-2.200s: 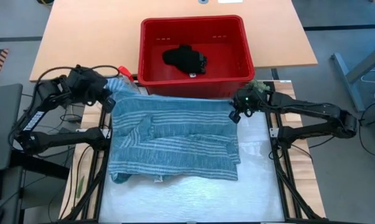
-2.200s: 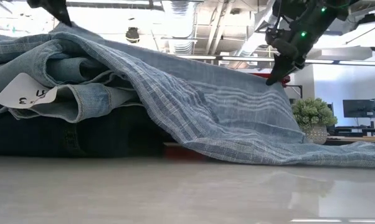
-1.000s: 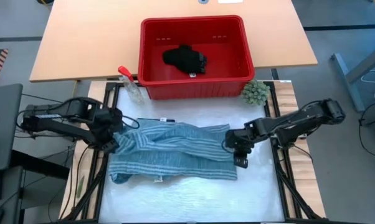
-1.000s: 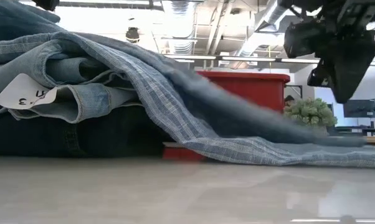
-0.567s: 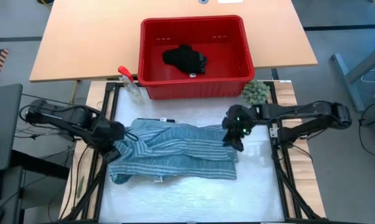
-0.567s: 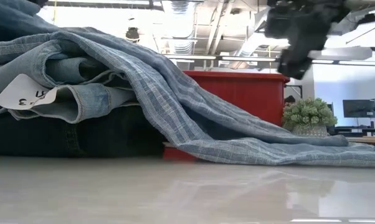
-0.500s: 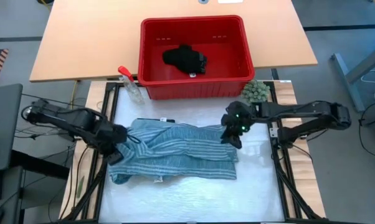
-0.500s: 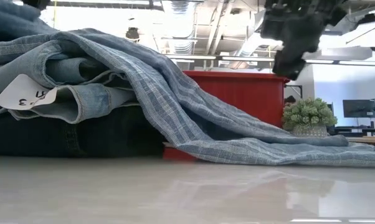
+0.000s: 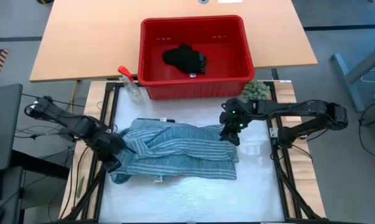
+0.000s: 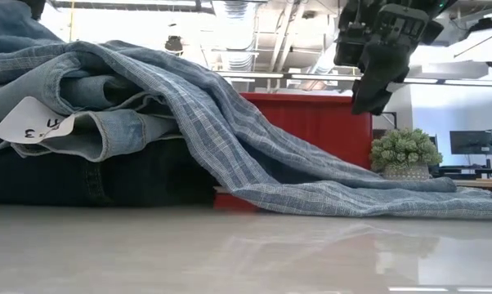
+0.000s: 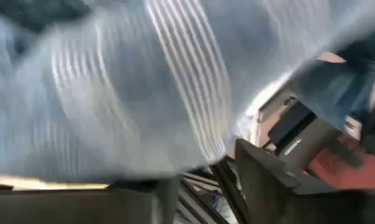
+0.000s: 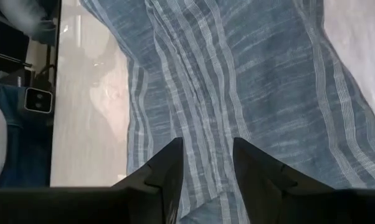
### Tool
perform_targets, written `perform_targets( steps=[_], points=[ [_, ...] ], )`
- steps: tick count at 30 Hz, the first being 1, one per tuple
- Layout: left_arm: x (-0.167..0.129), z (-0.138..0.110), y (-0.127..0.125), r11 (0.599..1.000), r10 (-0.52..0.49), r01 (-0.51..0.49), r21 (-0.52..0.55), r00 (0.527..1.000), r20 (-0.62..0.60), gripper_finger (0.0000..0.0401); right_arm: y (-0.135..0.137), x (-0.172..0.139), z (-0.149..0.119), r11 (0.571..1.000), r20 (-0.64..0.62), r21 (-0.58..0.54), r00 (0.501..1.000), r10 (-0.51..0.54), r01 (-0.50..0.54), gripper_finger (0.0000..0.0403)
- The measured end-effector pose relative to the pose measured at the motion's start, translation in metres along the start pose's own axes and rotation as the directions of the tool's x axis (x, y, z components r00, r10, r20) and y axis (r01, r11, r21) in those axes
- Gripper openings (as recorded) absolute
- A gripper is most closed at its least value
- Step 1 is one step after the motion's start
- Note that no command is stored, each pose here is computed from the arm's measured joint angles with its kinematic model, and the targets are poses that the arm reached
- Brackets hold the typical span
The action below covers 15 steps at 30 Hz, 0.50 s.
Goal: Fold Laundry from Bin
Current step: Fold the light blue polo shirt
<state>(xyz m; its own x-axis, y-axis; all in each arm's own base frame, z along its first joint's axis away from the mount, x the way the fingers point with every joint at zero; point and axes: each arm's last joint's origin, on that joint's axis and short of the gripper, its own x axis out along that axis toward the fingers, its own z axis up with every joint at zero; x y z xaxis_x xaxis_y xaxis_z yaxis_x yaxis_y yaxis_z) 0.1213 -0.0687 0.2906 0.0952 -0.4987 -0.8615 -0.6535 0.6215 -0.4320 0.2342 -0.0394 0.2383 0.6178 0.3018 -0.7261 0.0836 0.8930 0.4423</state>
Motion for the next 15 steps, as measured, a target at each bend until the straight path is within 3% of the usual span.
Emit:
perform_targets(
  steps=[2,5,9,11,13,15],
  points=[
    [-0.013,-0.006,0.0,0.999,-0.042,0.042,0.013,0.999,0.03,0.0162,-0.001,-0.001,0.0,1.0,0.002,0.006,1.0,0.012,-0.012,0.0164],
    [-0.037,-0.018,0.008,0.998,-0.029,0.035,-0.058,0.994,0.107,0.0186,-0.004,-0.002,-0.002,0.999,-0.025,0.036,1.0,0.016,-0.015,0.0164],
    [-0.072,-0.032,0.02,0.987,-0.005,0.052,-0.155,0.957,0.289,0.0193,-0.014,0.002,-0.014,0.986,-0.059,0.169,0.998,0.016,-0.005,0.0164],
    [-0.084,-0.032,0.018,0.986,-0.021,0.094,-0.136,0.888,0.46,0.0194,-0.02,0.008,-0.024,0.952,-0.08,0.307,0.997,0.02,0.006,0.0164],
    [-0.088,-0.025,0.009,0.992,-0.067,0.12,-0.043,0.778,0.624,0.0194,-0.022,0.015,-0.036,0.905,-0.12,0.425,0.993,0.023,0.031,0.0164],
    [-0.084,-0.014,-0.008,0.994,-0.111,0.087,0.07,0.694,0.711,0.0194,-0.019,0.021,-0.049,0.863,-0.167,0.501,0.986,0.031,0.057,0.0166]
  ],
)
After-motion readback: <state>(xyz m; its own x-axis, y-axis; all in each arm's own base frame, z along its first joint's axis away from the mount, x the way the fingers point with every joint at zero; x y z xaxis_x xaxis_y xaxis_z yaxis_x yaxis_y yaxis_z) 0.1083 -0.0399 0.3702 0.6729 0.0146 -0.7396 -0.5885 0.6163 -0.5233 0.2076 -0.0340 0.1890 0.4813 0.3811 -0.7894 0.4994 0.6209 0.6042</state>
